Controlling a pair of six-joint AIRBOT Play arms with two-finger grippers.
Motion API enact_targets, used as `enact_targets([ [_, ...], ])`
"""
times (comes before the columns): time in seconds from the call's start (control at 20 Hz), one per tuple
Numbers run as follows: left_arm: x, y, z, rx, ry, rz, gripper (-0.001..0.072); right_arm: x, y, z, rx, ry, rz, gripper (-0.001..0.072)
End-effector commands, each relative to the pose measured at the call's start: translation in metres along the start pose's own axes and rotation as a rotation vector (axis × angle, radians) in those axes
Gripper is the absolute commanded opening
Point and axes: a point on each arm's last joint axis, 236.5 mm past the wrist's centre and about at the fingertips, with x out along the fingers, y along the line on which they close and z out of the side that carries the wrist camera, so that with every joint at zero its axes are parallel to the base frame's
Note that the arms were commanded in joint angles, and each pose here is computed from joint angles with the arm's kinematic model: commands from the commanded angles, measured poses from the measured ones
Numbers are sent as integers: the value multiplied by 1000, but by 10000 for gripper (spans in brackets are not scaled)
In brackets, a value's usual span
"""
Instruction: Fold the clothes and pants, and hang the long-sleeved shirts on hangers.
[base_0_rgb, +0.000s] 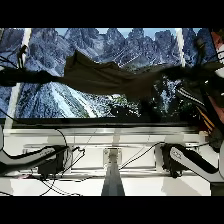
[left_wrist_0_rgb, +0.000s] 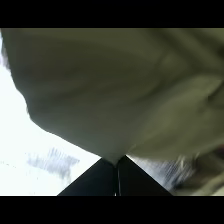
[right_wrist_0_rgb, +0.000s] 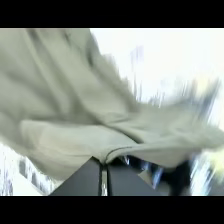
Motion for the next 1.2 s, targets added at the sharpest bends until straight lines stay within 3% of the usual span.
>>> enact_targets([
  [0.0,-57,-49,61,94,-222,-27,14,-71,45,100,-200,-234,-60,11],
  [0.3,-275,-159,155,288,-968,130,14,-221,144,201,-493,-645,-266,11],
  [0.6,-398,-255,116,461,-1367,326,15,-303,225,200,-605,-851,-323,11],
  [0.75,-438,-284,98,521,-1517,412,15,-316,240,196,-551,-894,-290,11],
  [0.95,-411,-235,116,478,-1371,499,13,-281,189,206,-316,-819,-240,10],
  [1.15,-262,-139,129,314,-828,244,14,-166,98,187,14,-504,-99,11],
])
